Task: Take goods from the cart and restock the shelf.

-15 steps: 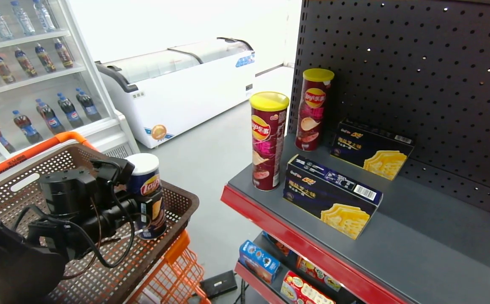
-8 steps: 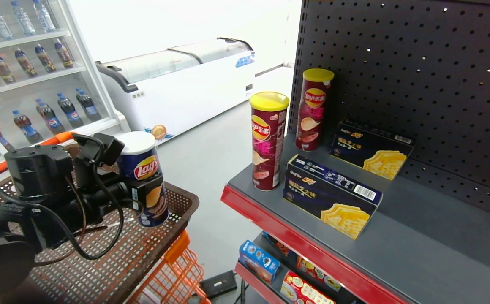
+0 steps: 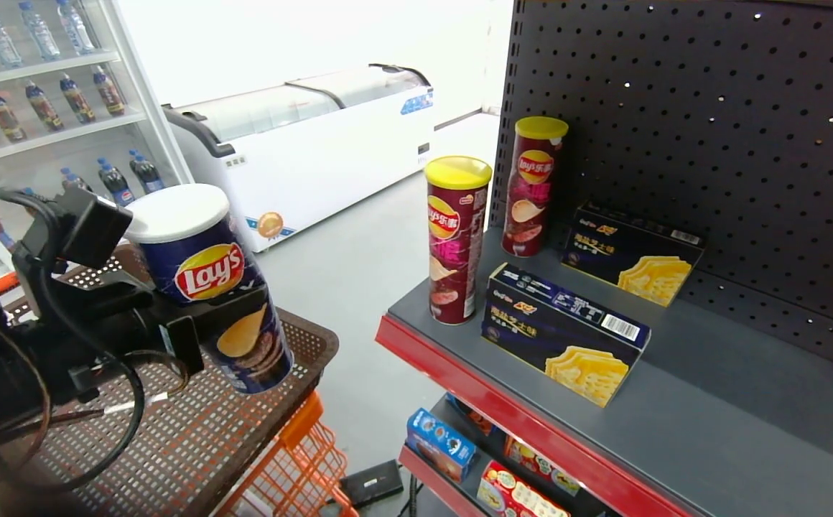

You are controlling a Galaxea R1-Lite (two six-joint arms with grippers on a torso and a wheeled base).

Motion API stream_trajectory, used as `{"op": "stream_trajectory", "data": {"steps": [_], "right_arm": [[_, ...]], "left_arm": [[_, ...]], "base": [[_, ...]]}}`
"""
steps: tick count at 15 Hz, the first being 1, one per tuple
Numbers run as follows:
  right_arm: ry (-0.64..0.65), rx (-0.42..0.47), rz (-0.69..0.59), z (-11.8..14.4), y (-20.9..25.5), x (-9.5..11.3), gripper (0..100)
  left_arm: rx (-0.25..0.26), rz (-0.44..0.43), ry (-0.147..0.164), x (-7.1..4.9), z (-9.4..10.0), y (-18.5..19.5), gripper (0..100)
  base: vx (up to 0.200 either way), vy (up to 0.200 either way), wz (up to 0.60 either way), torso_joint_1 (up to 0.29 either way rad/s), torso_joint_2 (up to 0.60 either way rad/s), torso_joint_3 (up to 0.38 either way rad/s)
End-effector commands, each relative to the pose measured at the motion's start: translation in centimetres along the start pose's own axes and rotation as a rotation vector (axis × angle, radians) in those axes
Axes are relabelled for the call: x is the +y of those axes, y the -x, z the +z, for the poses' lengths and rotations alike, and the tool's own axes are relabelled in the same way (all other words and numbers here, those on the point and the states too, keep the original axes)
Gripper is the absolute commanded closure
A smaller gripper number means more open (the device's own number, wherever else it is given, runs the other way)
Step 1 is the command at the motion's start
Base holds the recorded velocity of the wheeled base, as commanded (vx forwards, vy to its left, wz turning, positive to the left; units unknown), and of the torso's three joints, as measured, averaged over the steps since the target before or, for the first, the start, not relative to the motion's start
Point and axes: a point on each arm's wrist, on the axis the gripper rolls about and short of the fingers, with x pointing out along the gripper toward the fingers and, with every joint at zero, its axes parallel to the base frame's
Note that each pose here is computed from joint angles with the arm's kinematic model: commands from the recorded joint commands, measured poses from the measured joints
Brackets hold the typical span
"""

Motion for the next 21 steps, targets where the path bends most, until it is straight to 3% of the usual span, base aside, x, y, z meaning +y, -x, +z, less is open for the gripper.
{"op": "stream_trajectory", "data": {"steps": [1,3,7,11,14,17,21], "right_arm": [[0.0,0.002,0.0,0.0,0.0,0.0,0],[0.0,0.002,0.0,0.0,0.0,0.0,0],[0.002,0.002,0.0,0.0,0.0,0.0,0],[0.002,0.002,0.0,0.0,0.0,0.0,0],[0.0,0.002,0.0,0.0,0.0,0.0,0],[0.0,0.001,0.0,0.0,0.0,0.0,0],[0.002,0.001,0.001,0.0,0.0,0.0,0]], "left_arm": [[-0.041,-0.069,-0.005,-2.3,0.9,2.6,100],[-0.018,-0.064,0.005,-2.5,1.1,3.3,100],[-0.059,-0.1,0.004,-2.8,2.0,3.8,100],[-0.045,-0.114,0.017,-2.8,1.7,3.6,100],[-0.056,-0.208,0.049,-3.6,2.7,2.3,100],[-0.061,-0.231,0.044,-3.7,3.3,1.9,100],[-0.027,-0.306,0.046,-5.1,3.2,1.2,100]], "base": [[0.0,0.0,0.0,0.0,0.0,0.0],[0.0,0.0,0.0,0.0,0.0,0.0],[0.0,0.0,0.0,0.0,0.0,0.0],[0.0,0.0,0.0,0.0,0.0,0.0],[0.0,0.0,0.0,0.0,0.0,0.0],[0.0,0.0,0.0,0.0,0.0,0.0],[0.0,0.0,0.0,0.0,0.0,0.0]]}}
